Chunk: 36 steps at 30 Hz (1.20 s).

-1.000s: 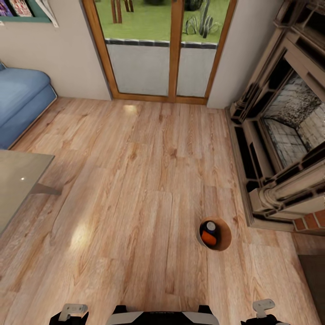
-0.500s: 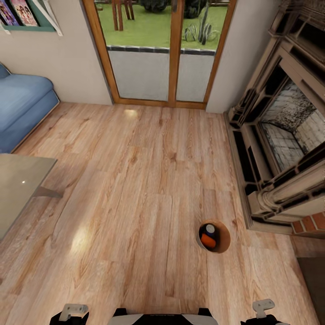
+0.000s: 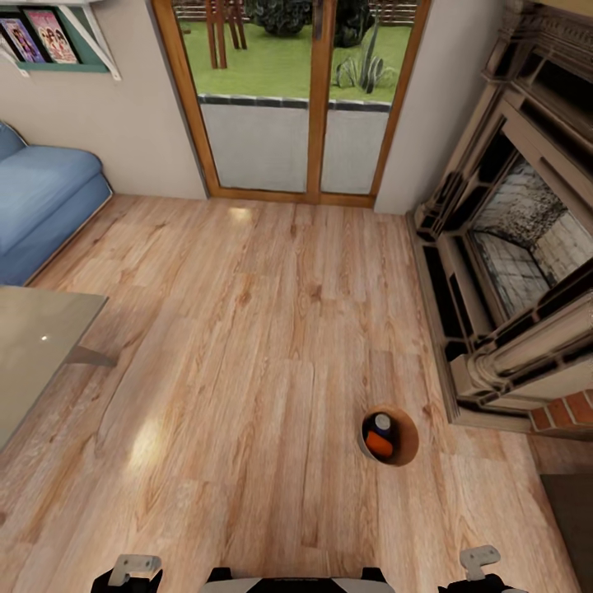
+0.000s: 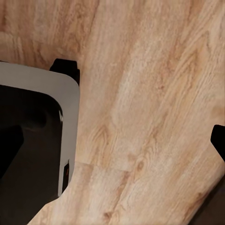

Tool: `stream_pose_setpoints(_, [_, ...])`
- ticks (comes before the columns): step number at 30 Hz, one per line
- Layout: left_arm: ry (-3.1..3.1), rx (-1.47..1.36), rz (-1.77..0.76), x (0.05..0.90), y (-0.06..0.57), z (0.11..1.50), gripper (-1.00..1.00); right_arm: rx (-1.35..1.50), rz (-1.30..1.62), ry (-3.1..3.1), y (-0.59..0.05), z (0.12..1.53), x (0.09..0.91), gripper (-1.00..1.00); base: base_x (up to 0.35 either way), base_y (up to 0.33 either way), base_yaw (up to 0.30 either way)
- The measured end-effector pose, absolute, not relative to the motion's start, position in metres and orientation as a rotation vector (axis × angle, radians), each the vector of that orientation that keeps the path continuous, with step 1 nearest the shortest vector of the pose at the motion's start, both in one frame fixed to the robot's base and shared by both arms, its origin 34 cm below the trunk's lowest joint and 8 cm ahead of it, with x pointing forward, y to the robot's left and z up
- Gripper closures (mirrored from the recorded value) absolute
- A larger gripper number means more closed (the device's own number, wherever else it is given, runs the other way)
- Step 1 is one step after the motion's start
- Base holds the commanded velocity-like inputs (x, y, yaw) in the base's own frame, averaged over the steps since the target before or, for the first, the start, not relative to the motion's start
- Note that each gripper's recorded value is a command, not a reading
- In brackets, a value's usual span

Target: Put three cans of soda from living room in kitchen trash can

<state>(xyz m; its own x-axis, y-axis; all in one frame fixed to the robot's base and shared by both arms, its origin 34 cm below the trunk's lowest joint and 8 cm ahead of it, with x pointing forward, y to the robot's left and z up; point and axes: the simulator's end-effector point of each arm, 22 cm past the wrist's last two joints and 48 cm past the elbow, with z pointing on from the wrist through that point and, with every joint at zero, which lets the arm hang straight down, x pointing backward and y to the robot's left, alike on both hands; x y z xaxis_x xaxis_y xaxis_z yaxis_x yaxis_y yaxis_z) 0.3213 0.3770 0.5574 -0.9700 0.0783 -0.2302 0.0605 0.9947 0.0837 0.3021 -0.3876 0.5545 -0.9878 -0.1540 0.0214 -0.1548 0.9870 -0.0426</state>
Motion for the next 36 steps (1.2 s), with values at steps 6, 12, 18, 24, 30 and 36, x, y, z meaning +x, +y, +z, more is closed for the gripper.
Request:
stream_pose_setpoints(6, [2.894, 0.101, 0.112, 0.323, 0.377, 0.564, -1.00, 0.242, 0.070, -3.123, -0.387, 0.561, 0.304, -1.00, 0.000, 0.000, 0.000])
stream_pose_setpoints(12, [2.885, 0.100, 0.113, 0.324, 0.377, 0.570, -1.00, 0.244, 0.069, -3.132, -0.386, 0.567, 0.306, -1.00, 0.000, 0.000, 0.000])
stream_pose_setpoints(18, [2.875, 0.101, 0.113, 0.326, 0.377, 0.576, -1.00, 0.243, 0.070, -3.142, -0.386, 0.573, 0.307, -1.00, 0.000, 0.000, 0.000])
stream_pose_setpoints(24, [2.866, 0.099, 0.113, 0.328, 0.377, 0.581, -1.00, 0.242, 0.070, -3.149, -0.385, 0.577, 0.307, -1.00, 0.000, 0.000, 0.000])
stream_pose_setpoints(30, [2.854, 0.096, 0.114, 0.333, 0.376, 0.583, -1.00, 0.243, 0.071, -3.158, -0.385, 0.579, 0.311, -1.00, 0.000, 0.000, 0.000])
stream_pose_setpoints(36, [2.844, 0.096, 0.113, 0.337, 0.376, 0.586, -1.00, 0.243, 0.072, -3.168, -0.385, 0.581, 0.314, -1.00, 0.000, 0.000, 0.000])
